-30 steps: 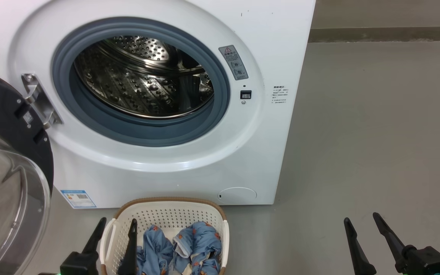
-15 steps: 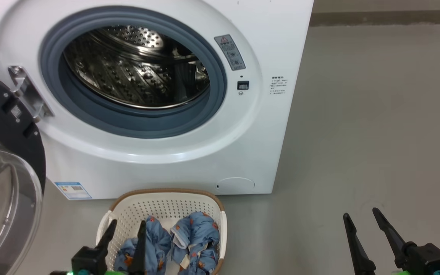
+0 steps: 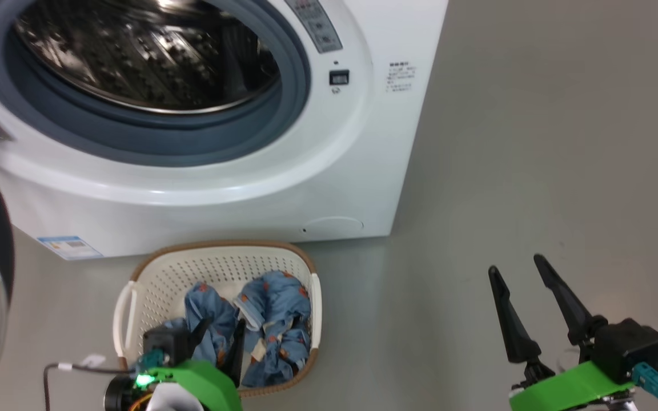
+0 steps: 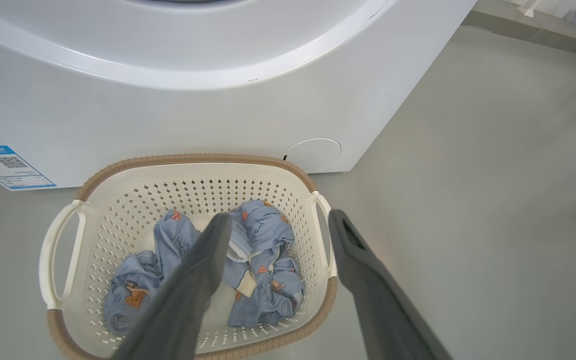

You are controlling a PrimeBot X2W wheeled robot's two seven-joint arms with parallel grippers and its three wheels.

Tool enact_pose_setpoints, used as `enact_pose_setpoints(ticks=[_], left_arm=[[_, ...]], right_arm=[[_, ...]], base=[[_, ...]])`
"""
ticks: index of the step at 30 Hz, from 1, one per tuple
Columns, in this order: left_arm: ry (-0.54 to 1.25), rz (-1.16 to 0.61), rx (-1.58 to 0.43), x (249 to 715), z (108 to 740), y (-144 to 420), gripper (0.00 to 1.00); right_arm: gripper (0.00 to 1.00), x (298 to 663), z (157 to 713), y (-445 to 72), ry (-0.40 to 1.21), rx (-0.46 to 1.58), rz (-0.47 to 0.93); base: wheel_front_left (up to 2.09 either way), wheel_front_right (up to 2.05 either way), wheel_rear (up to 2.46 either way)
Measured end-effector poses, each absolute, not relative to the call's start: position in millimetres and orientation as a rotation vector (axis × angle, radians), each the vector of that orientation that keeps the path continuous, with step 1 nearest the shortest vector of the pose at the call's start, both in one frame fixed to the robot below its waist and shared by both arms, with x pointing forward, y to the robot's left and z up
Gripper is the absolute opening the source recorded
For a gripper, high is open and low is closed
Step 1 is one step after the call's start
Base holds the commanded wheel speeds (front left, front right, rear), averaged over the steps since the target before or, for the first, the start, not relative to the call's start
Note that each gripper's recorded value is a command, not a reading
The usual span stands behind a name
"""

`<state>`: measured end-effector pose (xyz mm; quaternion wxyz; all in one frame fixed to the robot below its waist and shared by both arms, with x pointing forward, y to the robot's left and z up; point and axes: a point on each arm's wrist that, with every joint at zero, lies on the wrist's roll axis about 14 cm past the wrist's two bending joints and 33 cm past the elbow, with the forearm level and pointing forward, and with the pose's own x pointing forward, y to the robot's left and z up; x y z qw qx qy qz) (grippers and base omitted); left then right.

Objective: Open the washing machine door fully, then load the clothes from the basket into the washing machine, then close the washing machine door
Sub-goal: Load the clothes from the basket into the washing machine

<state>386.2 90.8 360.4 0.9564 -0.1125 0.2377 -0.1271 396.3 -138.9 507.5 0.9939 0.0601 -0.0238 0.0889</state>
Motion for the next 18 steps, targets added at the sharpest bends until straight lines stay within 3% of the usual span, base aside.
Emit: enact_pose_setpoints(ticks=[18], left_arm=[[0.846, -0.296, -0.286, 435, 251, 58, 1.0]], right_arm=[[1.0, 453, 465, -141, -0.01, 0.133, 0.174]], base=[[0.0, 0.0, 0.0]])
